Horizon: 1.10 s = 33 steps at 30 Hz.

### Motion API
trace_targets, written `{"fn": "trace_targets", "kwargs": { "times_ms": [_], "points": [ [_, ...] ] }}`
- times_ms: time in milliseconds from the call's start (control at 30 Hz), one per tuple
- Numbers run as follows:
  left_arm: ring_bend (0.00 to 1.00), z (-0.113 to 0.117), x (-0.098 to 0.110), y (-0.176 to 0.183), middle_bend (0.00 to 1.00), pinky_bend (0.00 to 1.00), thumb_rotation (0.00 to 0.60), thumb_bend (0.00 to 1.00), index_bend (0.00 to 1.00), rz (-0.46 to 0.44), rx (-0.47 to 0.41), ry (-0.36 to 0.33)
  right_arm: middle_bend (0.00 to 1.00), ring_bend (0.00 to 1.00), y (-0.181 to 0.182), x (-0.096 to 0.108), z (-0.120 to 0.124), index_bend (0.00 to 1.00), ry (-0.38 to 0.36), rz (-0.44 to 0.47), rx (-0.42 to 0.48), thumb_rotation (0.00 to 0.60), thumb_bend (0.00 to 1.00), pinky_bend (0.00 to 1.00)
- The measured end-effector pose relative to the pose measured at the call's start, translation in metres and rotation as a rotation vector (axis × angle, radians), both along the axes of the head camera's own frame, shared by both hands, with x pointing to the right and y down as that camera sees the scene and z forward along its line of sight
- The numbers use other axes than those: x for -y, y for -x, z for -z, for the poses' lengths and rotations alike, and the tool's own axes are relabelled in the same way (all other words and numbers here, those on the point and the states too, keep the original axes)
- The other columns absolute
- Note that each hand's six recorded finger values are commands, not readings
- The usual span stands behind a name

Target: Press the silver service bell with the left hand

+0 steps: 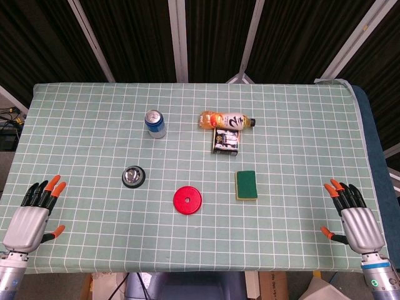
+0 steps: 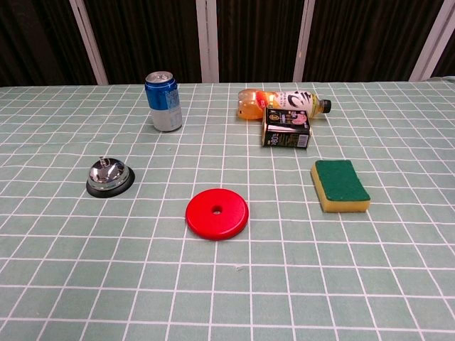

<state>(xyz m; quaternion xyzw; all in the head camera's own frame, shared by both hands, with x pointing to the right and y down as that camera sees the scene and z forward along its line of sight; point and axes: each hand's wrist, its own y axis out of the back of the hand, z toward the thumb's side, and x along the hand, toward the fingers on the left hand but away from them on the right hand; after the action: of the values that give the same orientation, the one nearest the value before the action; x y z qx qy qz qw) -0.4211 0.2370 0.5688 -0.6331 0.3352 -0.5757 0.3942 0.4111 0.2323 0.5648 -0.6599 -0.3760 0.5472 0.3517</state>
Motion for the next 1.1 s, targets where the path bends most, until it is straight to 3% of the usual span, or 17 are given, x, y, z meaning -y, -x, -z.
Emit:
{"fn": "trace_targets", "kwargs": {
  "times_ms": [400,733,967,1100],
  "points": [
    [0.0,-0.007,-0.002,-0.003,0.0,0.0,0.6,0.14,0.0,-0.014,0.001,0.041,0.0,0.0,0.001,0.0,-0.001,0.0,0.003,-0.001,0.0,0.6,0.22,0.0],
    [0.0,-0.025,0.02,-0.026,0.0,0.0,0.6,0.16,0.0,-0.137,0.036,0.089,0.0,0.0,0.0,0.0,-0.001,0.0,0.004,-0.004,0.002,0.6,0.22,0.0],
    [0.0,-0.048,0.053,-0.045,0.0,0.0,0.6,0.43,0.0,-0.18,0.098,0.167,0.0,0.0,-0.001,0.001,0.0,0.0,0.005,-0.008,0.005,0.6,0.22,0.0],
    [0.0,-0.063,0.073,-0.064,0.0,0.0,0.6,0.46,0.0,-0.203,0.136,0.192,0.0,0.0,0.0,0.0,0.0,0.0,0.006,-0.006,0.007,0.6,0.22,0.0]
  ]
}}
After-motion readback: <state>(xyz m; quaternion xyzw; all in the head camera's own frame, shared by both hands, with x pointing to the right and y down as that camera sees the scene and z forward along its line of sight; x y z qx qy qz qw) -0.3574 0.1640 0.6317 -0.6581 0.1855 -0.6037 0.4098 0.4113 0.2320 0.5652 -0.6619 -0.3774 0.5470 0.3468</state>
